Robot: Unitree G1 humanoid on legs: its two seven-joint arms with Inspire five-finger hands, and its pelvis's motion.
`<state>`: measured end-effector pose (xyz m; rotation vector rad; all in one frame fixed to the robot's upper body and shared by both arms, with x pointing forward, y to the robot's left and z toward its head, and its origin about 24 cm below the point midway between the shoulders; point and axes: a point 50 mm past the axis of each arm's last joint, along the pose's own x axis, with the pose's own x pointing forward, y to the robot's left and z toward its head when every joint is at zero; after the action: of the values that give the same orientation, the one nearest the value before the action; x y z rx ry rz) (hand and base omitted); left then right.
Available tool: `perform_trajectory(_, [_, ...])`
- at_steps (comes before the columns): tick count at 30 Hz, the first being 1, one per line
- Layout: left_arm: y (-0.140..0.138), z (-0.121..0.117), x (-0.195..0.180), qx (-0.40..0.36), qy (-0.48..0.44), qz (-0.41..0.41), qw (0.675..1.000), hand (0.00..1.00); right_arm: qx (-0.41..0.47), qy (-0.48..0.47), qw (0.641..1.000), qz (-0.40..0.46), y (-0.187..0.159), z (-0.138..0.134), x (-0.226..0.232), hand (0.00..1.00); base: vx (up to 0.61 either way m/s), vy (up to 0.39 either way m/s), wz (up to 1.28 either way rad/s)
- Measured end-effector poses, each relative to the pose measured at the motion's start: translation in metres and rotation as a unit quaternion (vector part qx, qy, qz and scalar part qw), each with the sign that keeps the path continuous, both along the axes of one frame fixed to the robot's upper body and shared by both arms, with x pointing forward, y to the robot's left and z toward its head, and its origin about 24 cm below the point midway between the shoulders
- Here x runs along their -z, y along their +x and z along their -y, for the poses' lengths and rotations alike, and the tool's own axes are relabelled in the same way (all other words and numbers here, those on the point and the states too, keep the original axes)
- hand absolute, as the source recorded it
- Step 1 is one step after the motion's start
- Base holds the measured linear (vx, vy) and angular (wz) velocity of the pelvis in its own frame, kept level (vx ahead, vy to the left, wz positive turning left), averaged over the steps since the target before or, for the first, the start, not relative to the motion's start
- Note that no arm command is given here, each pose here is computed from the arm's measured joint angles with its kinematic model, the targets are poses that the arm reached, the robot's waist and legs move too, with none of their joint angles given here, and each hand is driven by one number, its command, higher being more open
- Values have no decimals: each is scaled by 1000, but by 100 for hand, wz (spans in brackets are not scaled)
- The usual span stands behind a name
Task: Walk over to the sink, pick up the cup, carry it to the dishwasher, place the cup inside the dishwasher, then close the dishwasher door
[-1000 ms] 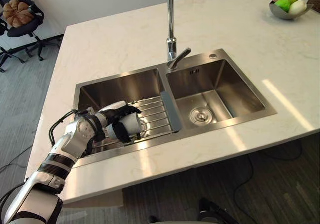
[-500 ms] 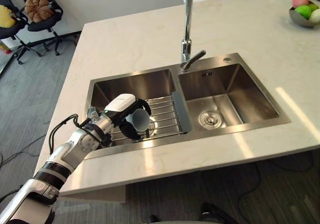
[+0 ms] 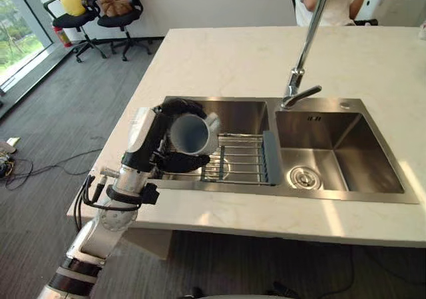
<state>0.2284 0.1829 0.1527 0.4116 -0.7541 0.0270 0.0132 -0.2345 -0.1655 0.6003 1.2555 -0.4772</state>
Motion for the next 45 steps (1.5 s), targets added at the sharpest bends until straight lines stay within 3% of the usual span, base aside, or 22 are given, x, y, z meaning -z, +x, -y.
perform_trajectory(4, [-7, -13, -10, -8, -132, 23, 991, 0, -3, 3, 1000, -7, -1, -1, 1, 100, -91, -21, 20])
perform_trajectory(15, [-5, -21, -3, 38, -263, -8, 964, 0, 28, 6, 1000, -3, 0, 0, 1, 100, -48, -12, -8])
perform_trajectory(20, [-1, -32, 11, 73, -412, -37, 908, 0, 47, 9, 999, -6, -4, 0, 2, 100, 18, -2, -13])
perform_trajectory(25, [0, -40, 26, 105, -563, -31, 819, 0, 60, 12, 998, -5, -5, 0, 2, 100, 7, -3, 0])
perform_trajectory(30, [-2, -47, 38, 125, -634, -22, 763, 0, 56, 12, 998, -4, -5, 0, 2, 100, 20, -25, 10])
perform_trajectory(37, [-11, -63, 48, 129, -694, 11, 708, 0, 57, 6, 998, -11, -8, 3, 1, 100, 9, -30, 23])
perform_trajectory(40, [-11, -56, 55, 131, -713, 3, 689, 0, 74, 5, 997, -22, -16, 3, 2, 100, 19, 24, 132])
perform_trajectory(45, [-10, -53, 51, 167, -695, 8, 699, 0, 81, -20, 996, -22, -26, 15, -2, 100, 50, 116, 168])
